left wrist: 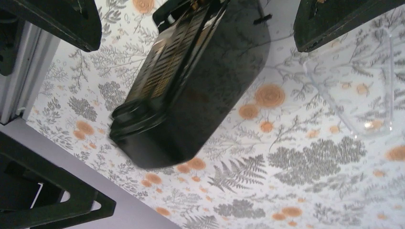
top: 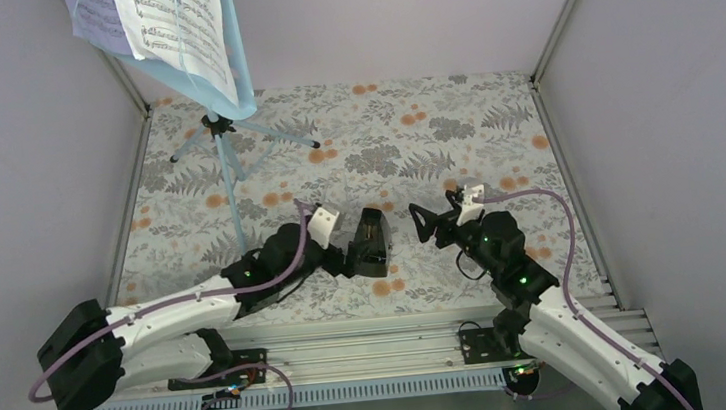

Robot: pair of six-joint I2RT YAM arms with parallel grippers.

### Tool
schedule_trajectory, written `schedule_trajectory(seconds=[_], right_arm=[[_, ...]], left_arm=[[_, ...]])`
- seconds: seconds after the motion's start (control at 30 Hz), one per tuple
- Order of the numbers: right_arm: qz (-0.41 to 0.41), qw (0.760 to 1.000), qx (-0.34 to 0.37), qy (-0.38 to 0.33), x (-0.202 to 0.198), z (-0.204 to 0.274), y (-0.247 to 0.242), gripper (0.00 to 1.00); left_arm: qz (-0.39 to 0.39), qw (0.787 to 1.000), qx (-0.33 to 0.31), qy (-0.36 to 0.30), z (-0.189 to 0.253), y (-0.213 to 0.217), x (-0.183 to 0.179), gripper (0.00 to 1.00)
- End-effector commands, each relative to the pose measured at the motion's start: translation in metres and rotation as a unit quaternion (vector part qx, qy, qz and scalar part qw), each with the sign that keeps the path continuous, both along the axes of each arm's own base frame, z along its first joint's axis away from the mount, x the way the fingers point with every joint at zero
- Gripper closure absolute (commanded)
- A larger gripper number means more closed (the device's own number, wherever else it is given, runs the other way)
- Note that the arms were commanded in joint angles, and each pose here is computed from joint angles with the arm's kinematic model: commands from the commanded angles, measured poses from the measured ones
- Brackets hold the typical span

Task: Pack up the instrument practice props

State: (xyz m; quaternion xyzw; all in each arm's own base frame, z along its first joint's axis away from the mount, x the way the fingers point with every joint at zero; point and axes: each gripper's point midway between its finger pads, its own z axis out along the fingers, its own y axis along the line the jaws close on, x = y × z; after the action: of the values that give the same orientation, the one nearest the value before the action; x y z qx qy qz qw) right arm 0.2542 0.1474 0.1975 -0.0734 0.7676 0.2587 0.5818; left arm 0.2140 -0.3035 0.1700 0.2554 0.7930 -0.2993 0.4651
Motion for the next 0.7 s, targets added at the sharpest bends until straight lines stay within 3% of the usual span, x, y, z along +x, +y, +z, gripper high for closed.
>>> schedule_trajectory(seconds=[0.0, 0.07, 0.27, 0.53, 0.67], right_arm=[[0.016, 0.999, 0.017, 0.039, -0.004, -0.01, 0.006, 0.0], [0.014, 0.997, 0.022, 0.066, -0.005, -0.023, 0.007, 0.02], [-0.012, 0.986, 0.061, 0.154, -0.01, -0.069, 0.004, 0.19], [0.052, 0.974, 0.087, 0.201, -0.022, -0.092, 0.028, 0.34], [0.102, 0.969, 0.085, 0.21, -0.025, -0.093, 0.046, 0.44]], left_arm=[[-0.065, 0.994, -0.047, 0.079, -0.021, 0.005, -0.018, 0.0], [-0.07, 0.991, -0.053, 0.098, -0.031, 0.01, -0.017, 0.0], [-0.08, 0.987, -0.055, 0.13, -0.052, 0.008, -0.012, 0.0], [-0.065, 0.985, -0.006, 0.159, -0.09, 0.008, -0.005, 0.01], [-0.086, 0.983, -0.018, 0.16, -0.09, 0.004, -0.012, 0.01]])
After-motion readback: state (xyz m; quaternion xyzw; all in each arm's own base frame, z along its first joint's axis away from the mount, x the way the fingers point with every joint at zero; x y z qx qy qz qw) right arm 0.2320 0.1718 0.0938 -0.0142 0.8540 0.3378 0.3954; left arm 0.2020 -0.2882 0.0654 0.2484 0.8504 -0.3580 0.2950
